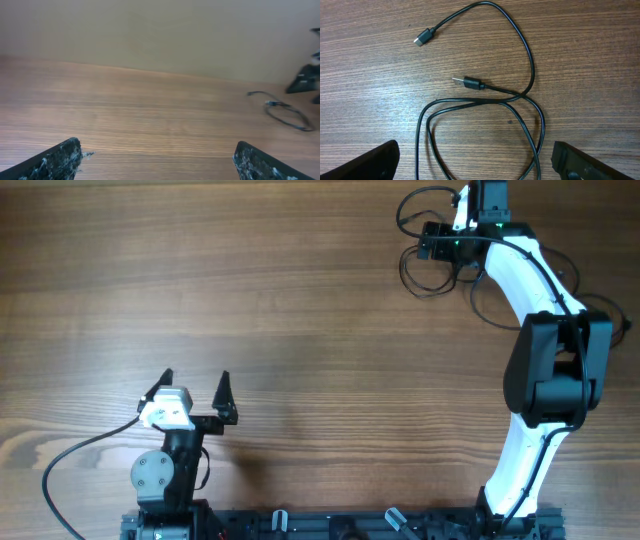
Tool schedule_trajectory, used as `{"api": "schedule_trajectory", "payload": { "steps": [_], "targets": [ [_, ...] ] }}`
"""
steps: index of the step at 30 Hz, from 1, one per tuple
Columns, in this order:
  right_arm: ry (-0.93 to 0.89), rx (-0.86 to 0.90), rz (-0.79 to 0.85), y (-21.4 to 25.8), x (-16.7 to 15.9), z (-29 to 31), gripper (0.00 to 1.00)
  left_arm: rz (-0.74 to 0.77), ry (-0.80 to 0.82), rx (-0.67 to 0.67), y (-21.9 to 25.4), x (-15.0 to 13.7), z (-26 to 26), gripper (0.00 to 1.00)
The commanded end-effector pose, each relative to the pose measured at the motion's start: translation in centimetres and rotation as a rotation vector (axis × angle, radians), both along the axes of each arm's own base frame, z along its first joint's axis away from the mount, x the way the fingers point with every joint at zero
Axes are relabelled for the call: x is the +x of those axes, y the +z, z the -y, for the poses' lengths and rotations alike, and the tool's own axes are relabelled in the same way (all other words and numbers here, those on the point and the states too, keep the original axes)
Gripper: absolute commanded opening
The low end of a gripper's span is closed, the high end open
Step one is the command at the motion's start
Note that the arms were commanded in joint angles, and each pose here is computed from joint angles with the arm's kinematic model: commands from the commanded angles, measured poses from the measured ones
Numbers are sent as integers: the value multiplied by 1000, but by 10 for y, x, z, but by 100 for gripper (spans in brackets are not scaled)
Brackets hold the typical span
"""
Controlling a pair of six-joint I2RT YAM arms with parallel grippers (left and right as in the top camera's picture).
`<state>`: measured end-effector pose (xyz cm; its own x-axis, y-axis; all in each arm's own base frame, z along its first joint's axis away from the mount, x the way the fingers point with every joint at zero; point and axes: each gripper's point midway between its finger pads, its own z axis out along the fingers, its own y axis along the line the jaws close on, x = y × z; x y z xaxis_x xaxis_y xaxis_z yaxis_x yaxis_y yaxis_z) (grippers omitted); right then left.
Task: Untangle cables
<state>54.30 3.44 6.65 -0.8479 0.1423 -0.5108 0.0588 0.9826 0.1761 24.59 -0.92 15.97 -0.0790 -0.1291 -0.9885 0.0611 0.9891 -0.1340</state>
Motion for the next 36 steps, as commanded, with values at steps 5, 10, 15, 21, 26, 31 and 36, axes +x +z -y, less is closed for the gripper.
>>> {"api": "schedule_trajectory", "payload": {
  "steps": [5,10,15,21,26,31,36],
  "targets": [
    [-1,-14,16,6,1,4,100,-3,55,56,-3,0,-10,100],
    [-2,-14,15,6,1,4,100,-3,55,56,-3,0,-10,100],
    [-1,-14,16,6,1,4,100,-3,56,56,-3,0,-10,100],
    [-1,-14,16,6,2,4,100,-3,55,56,-3,0,-10,100],
    [8,-14,33,16,2,-1,100,-3,55,56,-3,0,-10,100],
    [102,1,207,107,-7,-52,100,-3,55,56,-3,0,-10,100],
    [218,48,440,227,-49,-110,100,-3,55,56,-3,0,-10,100]
  ]
}}
